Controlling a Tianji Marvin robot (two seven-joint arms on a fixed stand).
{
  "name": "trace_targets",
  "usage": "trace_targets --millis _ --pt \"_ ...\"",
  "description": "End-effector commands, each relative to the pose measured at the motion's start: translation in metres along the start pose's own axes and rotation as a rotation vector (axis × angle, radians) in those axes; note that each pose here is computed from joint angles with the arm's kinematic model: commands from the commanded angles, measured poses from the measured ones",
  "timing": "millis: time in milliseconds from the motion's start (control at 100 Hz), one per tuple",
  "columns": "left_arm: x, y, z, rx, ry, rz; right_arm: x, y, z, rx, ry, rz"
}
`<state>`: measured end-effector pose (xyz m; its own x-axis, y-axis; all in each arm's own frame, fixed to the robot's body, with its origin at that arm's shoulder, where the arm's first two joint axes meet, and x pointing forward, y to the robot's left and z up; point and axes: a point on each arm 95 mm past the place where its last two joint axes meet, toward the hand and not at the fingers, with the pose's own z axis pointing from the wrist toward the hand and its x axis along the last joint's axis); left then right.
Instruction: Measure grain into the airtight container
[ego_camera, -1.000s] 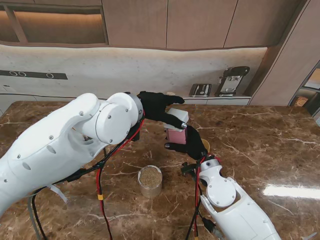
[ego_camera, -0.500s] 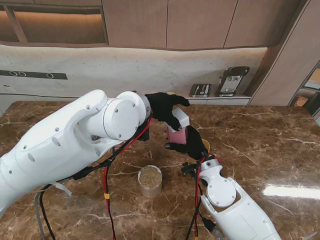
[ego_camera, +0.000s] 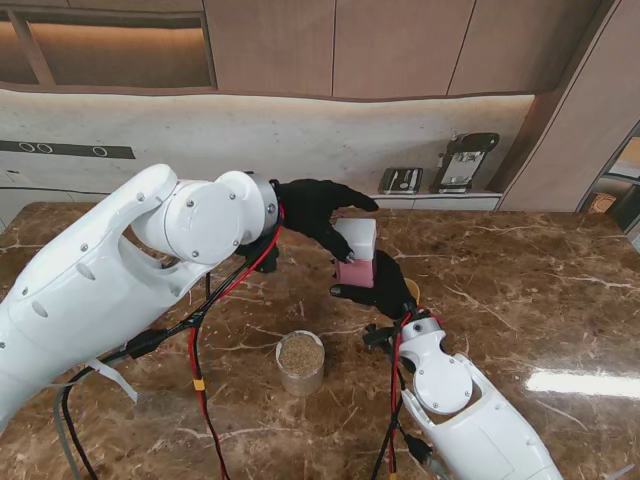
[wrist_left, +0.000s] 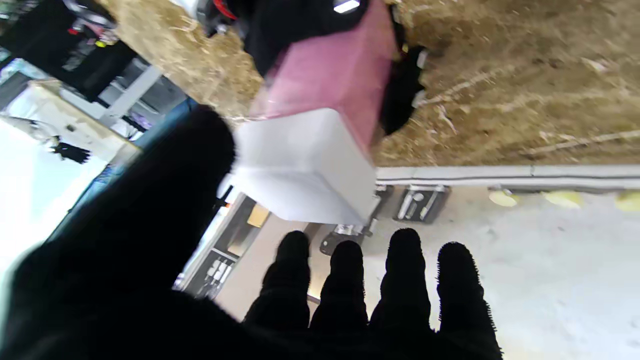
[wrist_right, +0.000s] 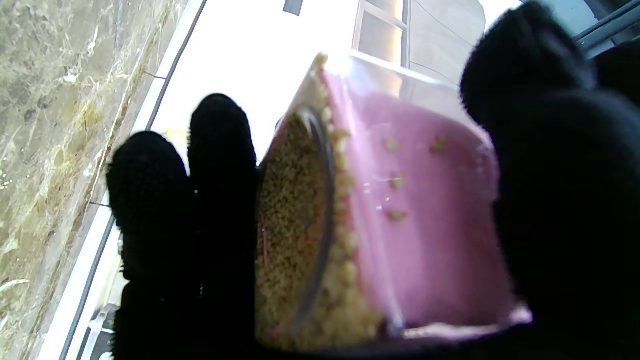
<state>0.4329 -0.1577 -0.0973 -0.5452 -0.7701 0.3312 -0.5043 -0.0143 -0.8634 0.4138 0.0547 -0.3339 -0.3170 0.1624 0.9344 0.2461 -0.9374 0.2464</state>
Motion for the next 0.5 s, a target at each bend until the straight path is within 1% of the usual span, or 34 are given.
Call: trace_targets --millis 0,80,220,330,490 --pt "-0.0005 0.0051 0.0008 0.021 -0.013 -0.018 -0.0011 -0.0025 -0.0007 0.01 -0.006 0.007" --pt "0.001 0.0073 0.0014 0.062 -0.056 -0.012 -0.0013 -0.0025 -0.0007 0.012 -0.006 0.006" --pt "0.0037 0.0092 0.0011 0.094 -0.124 0.085 -0.0016 -0.0022 -0.0009 0.012 -0.007 0.005" --pt "0.0054 0.009 0.0016 0.073 -0.133 0.089 -0.0016 -0.0025 -0.0009 0.014 -0.007 0.006" --pt "0.0055 0.0072 0.0016 0.04 -0.137 0.129 -0.0014 -0.0024 -0.0009 0.015 -0.006 0.007"
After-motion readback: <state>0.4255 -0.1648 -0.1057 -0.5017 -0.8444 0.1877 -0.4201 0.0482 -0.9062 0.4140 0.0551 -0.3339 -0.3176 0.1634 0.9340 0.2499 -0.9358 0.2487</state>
